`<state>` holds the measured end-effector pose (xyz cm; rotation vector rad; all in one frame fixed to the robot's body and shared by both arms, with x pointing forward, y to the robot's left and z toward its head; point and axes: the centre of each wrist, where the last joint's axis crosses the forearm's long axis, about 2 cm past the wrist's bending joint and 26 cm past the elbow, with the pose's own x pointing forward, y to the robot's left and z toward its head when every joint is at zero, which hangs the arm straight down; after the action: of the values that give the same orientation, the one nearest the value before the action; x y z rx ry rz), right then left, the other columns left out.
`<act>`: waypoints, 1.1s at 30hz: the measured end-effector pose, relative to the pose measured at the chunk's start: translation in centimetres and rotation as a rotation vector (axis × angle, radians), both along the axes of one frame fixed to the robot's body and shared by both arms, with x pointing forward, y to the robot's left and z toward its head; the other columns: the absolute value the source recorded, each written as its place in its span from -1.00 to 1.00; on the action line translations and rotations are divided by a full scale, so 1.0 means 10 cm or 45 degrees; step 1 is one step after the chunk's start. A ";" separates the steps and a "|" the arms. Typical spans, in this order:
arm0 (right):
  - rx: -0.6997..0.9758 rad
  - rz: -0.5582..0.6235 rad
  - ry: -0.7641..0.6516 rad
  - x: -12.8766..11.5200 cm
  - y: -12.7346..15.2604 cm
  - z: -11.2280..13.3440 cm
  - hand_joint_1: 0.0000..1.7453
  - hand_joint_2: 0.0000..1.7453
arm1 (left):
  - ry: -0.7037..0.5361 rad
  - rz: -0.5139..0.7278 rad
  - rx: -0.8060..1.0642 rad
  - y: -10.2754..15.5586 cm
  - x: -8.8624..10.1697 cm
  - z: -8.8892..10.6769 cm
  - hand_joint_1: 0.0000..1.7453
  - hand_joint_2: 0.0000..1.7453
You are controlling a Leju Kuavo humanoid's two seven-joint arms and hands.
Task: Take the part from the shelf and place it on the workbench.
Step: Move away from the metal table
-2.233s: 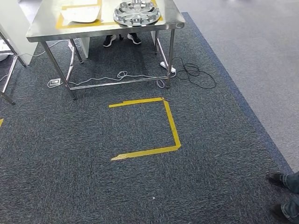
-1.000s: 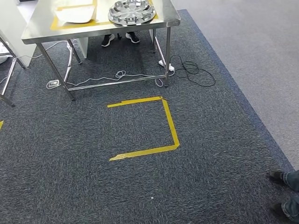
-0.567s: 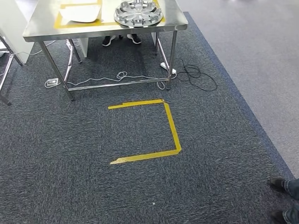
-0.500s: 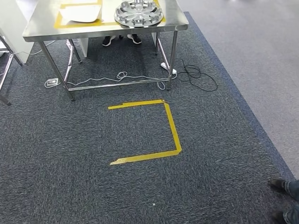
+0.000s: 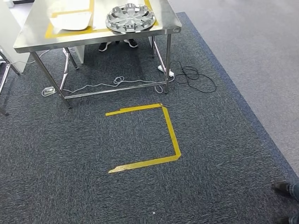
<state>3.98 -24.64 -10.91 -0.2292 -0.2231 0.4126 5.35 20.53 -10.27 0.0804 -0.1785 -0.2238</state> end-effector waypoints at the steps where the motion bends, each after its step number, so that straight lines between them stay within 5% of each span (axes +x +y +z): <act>1: 0.000 0.000 0.001 0.00 0.00 0.00 -1.00 -1.00 | 0.002 0.000 0.001 0.00 -0.01 0.00 -1.00 -1.00; 33: 0.001 0.019 0.002 0.01 0.00 0.00 -1.00 -1.00 | 0.005 -0.010 -0.009 -0.01 -0.01 0.00 -1.00 -1.00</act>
<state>4.07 -24.63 -10.90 -0.2263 -0.2235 0.4272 5.25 20.43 -10.27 0.0722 -0.1754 -0.2312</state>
